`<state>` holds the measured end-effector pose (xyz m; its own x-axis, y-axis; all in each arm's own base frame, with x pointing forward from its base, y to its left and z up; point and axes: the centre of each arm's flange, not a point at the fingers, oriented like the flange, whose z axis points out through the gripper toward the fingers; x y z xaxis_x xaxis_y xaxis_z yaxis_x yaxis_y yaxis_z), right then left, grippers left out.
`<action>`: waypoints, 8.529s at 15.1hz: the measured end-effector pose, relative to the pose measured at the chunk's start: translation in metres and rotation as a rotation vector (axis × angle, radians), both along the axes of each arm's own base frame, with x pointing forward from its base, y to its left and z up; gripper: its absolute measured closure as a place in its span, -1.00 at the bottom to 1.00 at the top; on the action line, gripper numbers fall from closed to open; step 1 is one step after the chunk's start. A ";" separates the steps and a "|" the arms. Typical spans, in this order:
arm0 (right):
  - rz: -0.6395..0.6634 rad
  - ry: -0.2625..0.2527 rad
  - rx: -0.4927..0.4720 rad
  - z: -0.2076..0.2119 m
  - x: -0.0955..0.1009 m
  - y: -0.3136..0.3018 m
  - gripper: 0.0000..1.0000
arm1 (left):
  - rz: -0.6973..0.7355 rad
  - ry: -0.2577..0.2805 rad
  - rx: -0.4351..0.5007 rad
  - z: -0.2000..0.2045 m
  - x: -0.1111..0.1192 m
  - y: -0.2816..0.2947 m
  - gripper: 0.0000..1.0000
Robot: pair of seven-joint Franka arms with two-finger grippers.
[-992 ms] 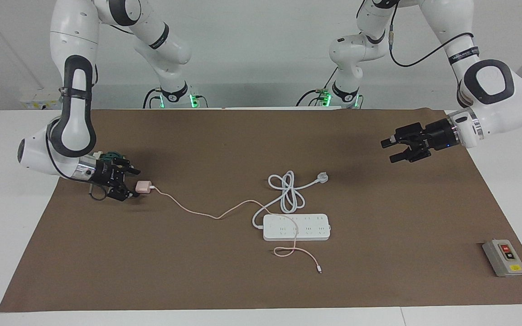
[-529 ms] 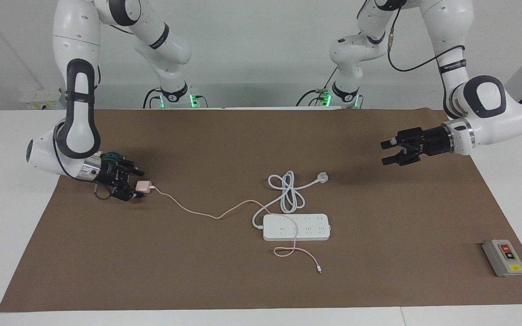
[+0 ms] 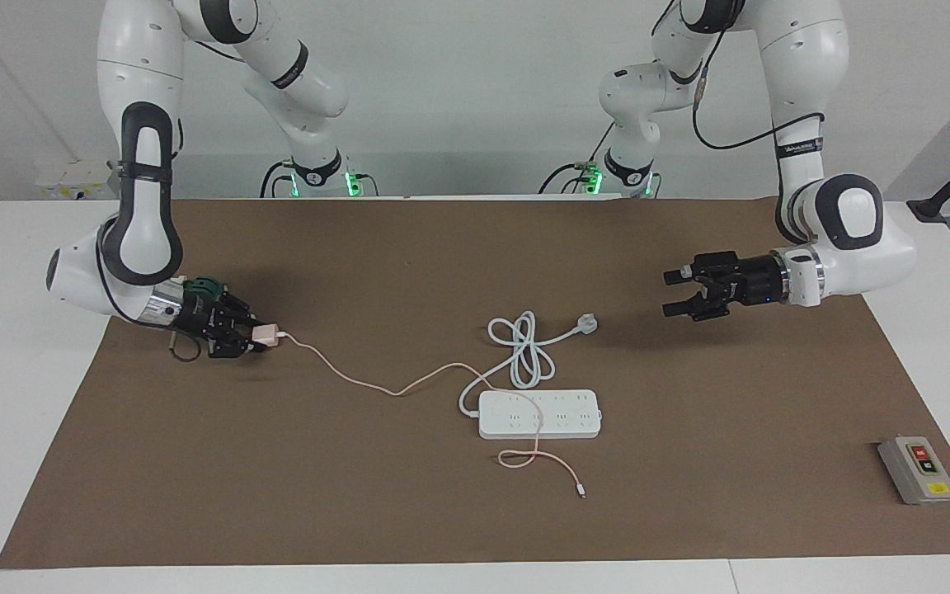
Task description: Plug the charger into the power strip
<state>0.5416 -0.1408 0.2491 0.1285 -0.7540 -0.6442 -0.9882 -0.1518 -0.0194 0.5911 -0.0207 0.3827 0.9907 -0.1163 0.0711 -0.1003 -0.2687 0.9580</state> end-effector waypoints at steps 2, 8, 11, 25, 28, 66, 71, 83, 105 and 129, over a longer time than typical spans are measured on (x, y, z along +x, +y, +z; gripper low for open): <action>-0.004 0.011 -0.002 0.001 0.003 0.006 0.04 | -0.012 -0.019 -0.007 -0.008 0.001 -0.003 -1.00; 0.023 0.075 0.021 0.052 0.040 0.065 0.04 | -0.020 -0.027 -0.035 -0.012 0.003 -0.019 -1.00; 0.046 0.078 0.004 0.110 0.059 0.121 0.04 | -0.027 -0.028 -0.058 -0.011 0.004 -0.036 -1.00; 0.000 -0.018 0.025 0.196 0.047 0.421 0.04 | -0.033 -0.072 -0.145 -0.008 0.003 -0.146 -1.00; -0.063 -0.031 0.020 0.198 0.042 0.447 0.04 | -0.035 -0.040 -0.156 -0.021 -0.006 -0.155 -1.00; -0.082 0.033 0.044 0.192 0.051 0.493 0.04 | -0.008 0.048 -0.200 -0.036 -0.026 -0.193 0.42; -0.138 0.059 0.013 0.196 0.056 0.488 -0.84 | -0.130 -0.089 -0.007 -0.007 -0.008 -0.157 0.42; 0.346 -0.188 -0.189 0.286 0.072 0.286 -1.00 | -0.545 -0.795 0.847 0.074 0.063 -0.138 0.42; 1.311 -0.447 -0.501 0.354 -0.010 0.177 -1.00 | -1.059 -1.217 1.151 -0.011 0.021 -0.266 0.42; 1.351 -0.481 -0.483 0.360 -0.012 0.173 -1.00 | -1.125 -1.205 1.255 -0.037 0.017 -0.250 0.42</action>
